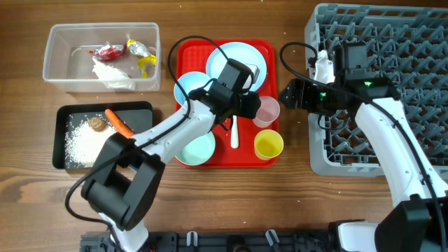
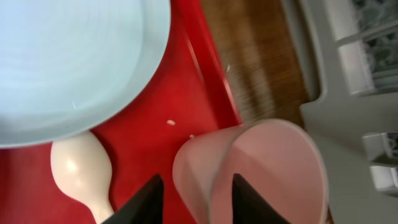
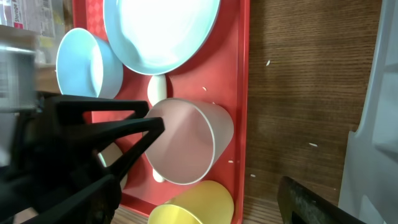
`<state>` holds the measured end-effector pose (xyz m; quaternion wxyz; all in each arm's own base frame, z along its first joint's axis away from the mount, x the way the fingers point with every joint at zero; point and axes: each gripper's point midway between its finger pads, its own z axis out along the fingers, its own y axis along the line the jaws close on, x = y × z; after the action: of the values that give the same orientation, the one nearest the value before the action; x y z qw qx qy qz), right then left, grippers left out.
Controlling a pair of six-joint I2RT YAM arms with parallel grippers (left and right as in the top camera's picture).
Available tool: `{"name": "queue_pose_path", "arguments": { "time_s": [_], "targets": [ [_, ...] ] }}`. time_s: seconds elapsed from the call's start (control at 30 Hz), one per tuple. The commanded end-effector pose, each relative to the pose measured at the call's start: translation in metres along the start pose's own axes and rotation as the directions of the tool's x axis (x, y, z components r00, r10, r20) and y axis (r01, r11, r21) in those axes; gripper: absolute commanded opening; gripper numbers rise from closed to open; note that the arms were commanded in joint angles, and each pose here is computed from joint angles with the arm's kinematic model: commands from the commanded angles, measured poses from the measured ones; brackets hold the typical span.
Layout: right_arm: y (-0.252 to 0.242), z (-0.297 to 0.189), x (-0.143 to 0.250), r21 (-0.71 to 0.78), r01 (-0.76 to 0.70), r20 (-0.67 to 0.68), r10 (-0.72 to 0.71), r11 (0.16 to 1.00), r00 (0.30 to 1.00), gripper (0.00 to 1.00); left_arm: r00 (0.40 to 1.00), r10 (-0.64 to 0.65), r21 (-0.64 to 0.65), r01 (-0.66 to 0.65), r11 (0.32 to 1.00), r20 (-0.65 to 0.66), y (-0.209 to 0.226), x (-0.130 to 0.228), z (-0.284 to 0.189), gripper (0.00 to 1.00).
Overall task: Sort waste into correct bins and load items into the dishwasher rack
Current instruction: 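Reach left gripper toward the pink cup, right gripper toward the tray, then grasp the pink cup with left gripper and lift it up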
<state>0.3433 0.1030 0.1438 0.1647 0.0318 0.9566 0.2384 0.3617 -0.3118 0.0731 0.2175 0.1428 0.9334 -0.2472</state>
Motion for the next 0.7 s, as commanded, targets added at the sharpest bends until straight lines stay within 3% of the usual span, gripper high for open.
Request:
{"name": "queue_pose_path", "arguments": {
  "time_s": [0.0,0.2,0.37,0.5,0.67],
  "targets": [
    [0.007,-0.007,-0.004,-0.021,-0.003,0.018,0.003,1.0,1.0,0.84,0.999,-0.027,-0.009,0.027,1.0,-0.041,0.005,0.01,0.011,0.29],
    [0.007,-0.007,-0.003,-0.02,-0.003,0.016,0.004,1.0,1.0,0.84,0.999,-0.029,-0.008,0.028,1.0,-0.037,0.005,0.008,0.01,0.04],
    [0.007,-0.007,-0.004,-0.021,-0.001,0.02,0.001,1.0,1.0,0.84,0.997,-0.079,0.023,0.079,0.997,-0.014,-0.004,-0.001,-0.001,0.04],
    [0.01,-0.008,-0.005,-0.036,0.018,0.024,-0.017,0.999,1.0,0.84,0.992,-0.12,0.172,0.113,0.979,0.034,-0.021,-0.028,-0.046,0.04],
    [0.036,-0.017,-0.006,-0.198,0.137,0.046,-0.131,0.971,0.99,0.89,0.982,-0.184,0.407,0.154,0.9,0.037,-0.017,-0.054,-0.12,0.04]
  ]
}}
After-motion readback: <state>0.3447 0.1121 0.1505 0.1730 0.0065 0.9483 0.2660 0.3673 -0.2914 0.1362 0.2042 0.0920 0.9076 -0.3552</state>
